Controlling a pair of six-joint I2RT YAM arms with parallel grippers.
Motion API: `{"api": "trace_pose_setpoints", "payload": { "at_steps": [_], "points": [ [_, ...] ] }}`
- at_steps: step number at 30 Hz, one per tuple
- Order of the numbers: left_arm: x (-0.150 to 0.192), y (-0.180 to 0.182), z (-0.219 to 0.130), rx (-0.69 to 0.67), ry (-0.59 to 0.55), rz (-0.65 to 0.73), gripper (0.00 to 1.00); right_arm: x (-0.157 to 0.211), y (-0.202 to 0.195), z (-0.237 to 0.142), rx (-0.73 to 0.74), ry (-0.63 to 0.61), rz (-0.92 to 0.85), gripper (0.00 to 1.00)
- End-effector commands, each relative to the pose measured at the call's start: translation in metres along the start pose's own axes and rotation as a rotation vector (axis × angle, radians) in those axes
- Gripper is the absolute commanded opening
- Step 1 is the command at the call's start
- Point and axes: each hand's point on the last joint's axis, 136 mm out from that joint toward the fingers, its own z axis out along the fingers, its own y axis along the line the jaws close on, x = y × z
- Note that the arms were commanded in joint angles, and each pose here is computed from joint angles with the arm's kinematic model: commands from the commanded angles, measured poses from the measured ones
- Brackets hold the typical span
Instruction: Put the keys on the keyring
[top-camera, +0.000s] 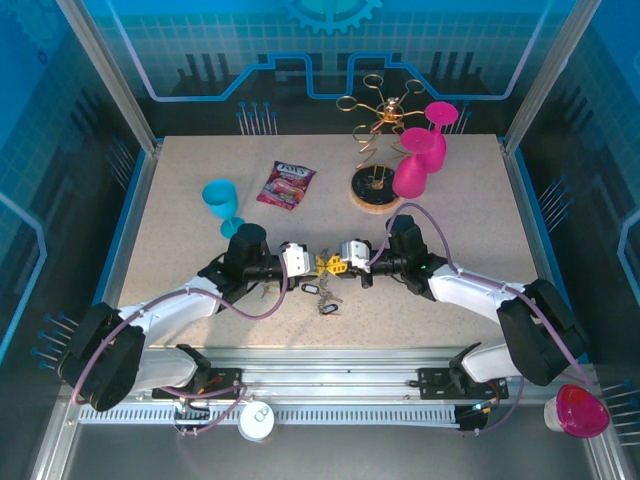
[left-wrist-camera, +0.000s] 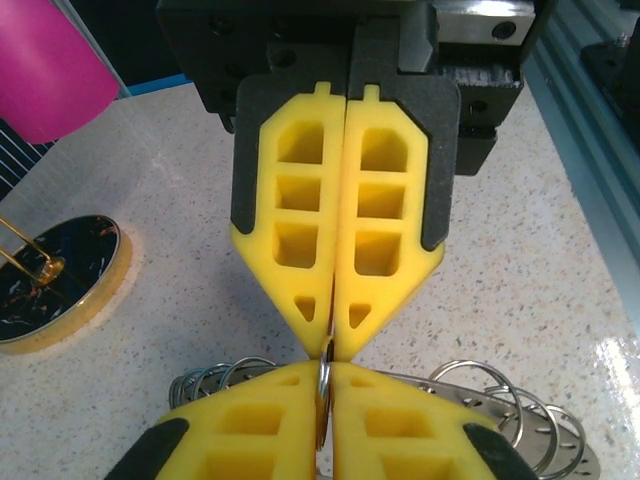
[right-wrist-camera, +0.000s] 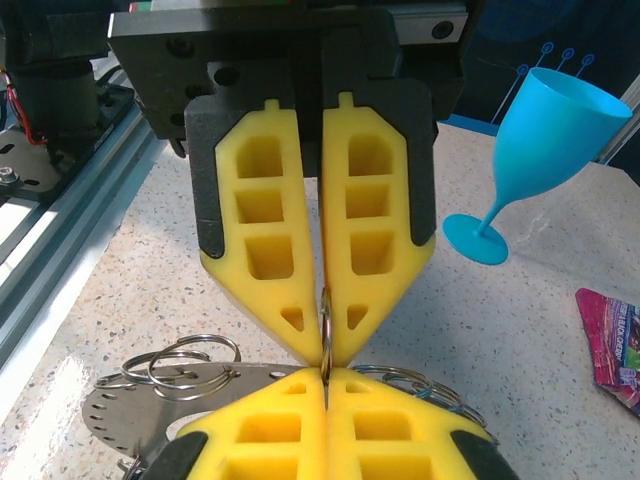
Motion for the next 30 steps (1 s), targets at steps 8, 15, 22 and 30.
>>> {"api": "trace_pose_setpoints", "payload": {
  "at_steps": [8, 15, 22, 30],
  "points": [
    [-0.005, 0.009, -0.004, -0.050, 0.036, 0.039, 0.20, -0.010, 0.004, -0.001, -0.036, 0.063, -0.033, 0.00],
    [-0.005, 0.007, -0.004, -0.035, 0.057, 0.038, 0.14, -0.008, 0.002, -0.002, -0.044, 0.113, -0.033, 0.00],
    [-0.004, 0.005, 0.000, -0.006, 0.054, 0.026, 0.00, -0.018, 0.006, 0.004, -0.066, 0.097, -0.042, 0.00],
    [-0.011, 0.006, -0.003, -0.033, -0.003, 0.038, 0.00, -0.021, -0.016, -0.018, 0.095, -0.023, -0.021, 0.34]
  ]
}}
